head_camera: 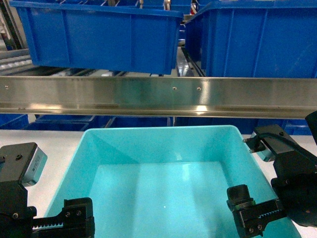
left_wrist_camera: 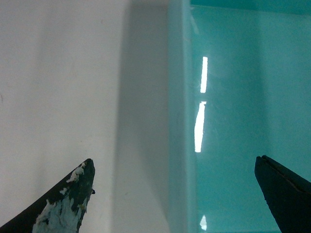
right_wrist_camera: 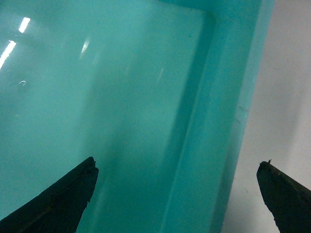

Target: Organize blue bins on left shelf correctly

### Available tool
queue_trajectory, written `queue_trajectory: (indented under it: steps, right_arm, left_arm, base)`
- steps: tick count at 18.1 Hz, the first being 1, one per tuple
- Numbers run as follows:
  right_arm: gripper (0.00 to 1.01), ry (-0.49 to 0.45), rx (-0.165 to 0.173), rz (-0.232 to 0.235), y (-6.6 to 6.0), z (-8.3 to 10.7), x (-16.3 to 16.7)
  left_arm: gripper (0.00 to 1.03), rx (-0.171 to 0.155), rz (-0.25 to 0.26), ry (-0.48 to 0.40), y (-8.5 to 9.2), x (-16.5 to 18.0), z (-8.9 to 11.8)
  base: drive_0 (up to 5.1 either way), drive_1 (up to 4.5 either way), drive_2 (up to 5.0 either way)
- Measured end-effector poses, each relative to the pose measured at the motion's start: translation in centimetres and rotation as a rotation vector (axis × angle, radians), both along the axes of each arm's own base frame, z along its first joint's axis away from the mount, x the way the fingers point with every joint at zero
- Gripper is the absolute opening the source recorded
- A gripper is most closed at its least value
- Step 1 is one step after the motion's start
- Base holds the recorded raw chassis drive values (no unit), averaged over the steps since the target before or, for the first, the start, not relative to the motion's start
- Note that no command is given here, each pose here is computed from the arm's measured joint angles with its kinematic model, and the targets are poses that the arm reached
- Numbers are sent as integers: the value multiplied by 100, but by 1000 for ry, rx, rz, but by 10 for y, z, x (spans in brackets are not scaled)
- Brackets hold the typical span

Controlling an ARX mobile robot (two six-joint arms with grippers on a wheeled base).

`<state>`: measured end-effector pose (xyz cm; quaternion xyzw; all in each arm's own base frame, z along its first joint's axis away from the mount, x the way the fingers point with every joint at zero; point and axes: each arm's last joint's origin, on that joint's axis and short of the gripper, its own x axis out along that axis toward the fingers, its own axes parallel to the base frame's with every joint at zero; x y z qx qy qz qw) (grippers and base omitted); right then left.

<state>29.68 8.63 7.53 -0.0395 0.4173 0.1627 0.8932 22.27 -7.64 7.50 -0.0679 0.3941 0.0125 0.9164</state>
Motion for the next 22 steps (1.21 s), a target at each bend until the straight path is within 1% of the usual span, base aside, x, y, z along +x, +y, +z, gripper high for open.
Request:
queue_trajectory:
  steps: [2,4,5,6,10,12,13,14,15,20,22]
  right_arm:
    - [98,0,0,0,0,0,0]
    - [98,0,0,-1,0,0,0]
    - [90,0,1,-1,0,0,0]
    - [79,1,1,-2,0,0,0]
    - [39,1,2,-2,0,0,0]
    - [15,0,-1,-5,0,0,0]
    - [6,0,0,-19,0,0,0]
    - [2,1,5,-26,0,0,0]
    - [2,5,12,-21,0,0,0]
    - [2,5,14,-21,0,0,0]
    - [2,9,22,-15,0,0,0]
  left_arm:
    - [98,2,22,-5,4,3,-4]
    - [98,5,23,-6,4,3,-4]
    - [98,6,22,-6,4,3,-4]
    - [90,5,22,-7,4,3,-4]
    - [51,3,22,-10,4,3,-4]
    - [29,4,22,-10,4,3,-4]
    - [18,-2,16,-8,4,3,-4]
    - [7,-5,4,-2,2,2,-4]
    - [2,-5,10,-2,2,2,-4]
    - [2,-4,12,-2,3,2,-4]
    - [2,-3,12,-2,3,2,-4]
  base:
    - [0,0,0]
    - [0,0,0]
    - [0,0,0]
    - [0,0,0]
    - [0,0,0]
    - [0,0,0]
    - [0,0,0]
    - [0,0,0]
    - [0,0,0]
    - [0,0,0]
    - [0,0,0]
